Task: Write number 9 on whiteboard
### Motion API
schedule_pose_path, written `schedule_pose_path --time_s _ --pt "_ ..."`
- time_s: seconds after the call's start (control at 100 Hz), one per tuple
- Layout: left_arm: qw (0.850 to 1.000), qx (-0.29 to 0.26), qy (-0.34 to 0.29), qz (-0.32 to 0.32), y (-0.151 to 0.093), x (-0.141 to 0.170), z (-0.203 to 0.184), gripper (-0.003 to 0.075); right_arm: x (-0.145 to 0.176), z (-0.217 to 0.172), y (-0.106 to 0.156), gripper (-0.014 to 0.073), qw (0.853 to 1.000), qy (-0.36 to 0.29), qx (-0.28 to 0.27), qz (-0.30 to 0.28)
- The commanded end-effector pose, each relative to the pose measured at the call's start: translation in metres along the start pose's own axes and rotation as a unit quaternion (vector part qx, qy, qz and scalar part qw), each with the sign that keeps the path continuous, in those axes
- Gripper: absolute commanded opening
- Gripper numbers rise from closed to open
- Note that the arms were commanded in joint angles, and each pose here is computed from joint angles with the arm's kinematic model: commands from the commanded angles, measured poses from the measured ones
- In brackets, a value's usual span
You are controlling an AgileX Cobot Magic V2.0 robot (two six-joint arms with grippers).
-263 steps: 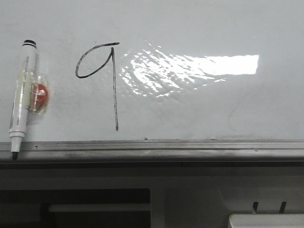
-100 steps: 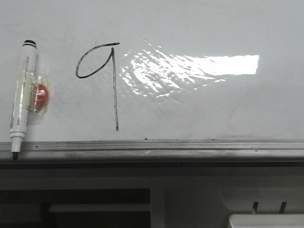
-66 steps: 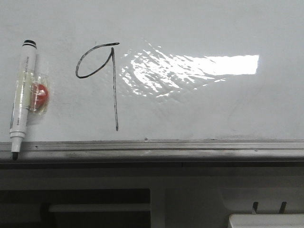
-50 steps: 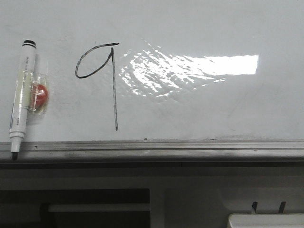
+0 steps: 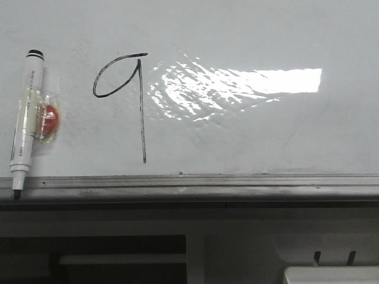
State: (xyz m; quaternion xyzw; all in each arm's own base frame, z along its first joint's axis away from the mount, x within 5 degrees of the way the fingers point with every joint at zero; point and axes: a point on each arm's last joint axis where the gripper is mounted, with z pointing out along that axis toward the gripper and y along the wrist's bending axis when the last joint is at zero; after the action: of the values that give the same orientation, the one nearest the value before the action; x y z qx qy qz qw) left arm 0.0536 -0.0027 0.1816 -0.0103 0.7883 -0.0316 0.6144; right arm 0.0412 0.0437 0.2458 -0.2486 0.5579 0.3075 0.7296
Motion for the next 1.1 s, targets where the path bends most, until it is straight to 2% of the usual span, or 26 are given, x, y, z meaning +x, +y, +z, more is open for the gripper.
schedule_pose_path --time_s 0.0,0.16,0.27,0.34,0.44,0.62,0.74,0.92,1.09 --pt "1.0 0.0 -0.019 -0.006 0.001 0.007 0.002 -0.002 -0.013 -0.001 0.0 -0.007 0.994 -0.096 0.012 -0.048" --pt "1.0 0.0 -0.019 -0.006 0.001 0.007 0.002 -0.002 -0.006 -0.001 -0.009 -0.007 0.991 -0.085 0.079 -0.068" --pt "1.0 0.0 -0.019 -0.006 0.001 0.007 0.002 -0.002 0.003 -0.004 -0.017 -0.007 0.982 -0.067 0.147 -0.095" --pt "1.0 0.0 -0.019 -0.006 0.001 0.007 0.002 -0.002 0.01 -0.007 -0.023 -0.007 0.974 -0.054 0.195 -0.104" --pt "1.0 0.0 -0.019 -0.006 0.001 0.007 0.002 -0.002 0.016 -0.011 -0.032 -0.007 0.964 -0.029 0.259 -0.059" --pt "1.0 0.0 -0.019 -0.006 0.001 0.007 0.002 -0.002 0.024 -0.019 -0.044 -0.007 0.93 0.012 0.364 -0.045" --pt "1.0 0.0 -0.019 -0.006 0.001 0.007 0.002 -0.002 0.035 -0.027 -0.047 -0.007 0.91 0.067 0.408 -0.023" --pt "1.0 0.0 -0.019 -0.006 0.001 0.007 0.002 -0.002 0.044 -0.04 -0.044 -0.007 0.884 0.107 0.455 -0.007" --pt "1.0 0.0 -0.019 -0.006 0.001 0.007 0.002 -0.002 0.058 -0.046 -0.044 -0.007 0.861 0.177 0.476 0.023"
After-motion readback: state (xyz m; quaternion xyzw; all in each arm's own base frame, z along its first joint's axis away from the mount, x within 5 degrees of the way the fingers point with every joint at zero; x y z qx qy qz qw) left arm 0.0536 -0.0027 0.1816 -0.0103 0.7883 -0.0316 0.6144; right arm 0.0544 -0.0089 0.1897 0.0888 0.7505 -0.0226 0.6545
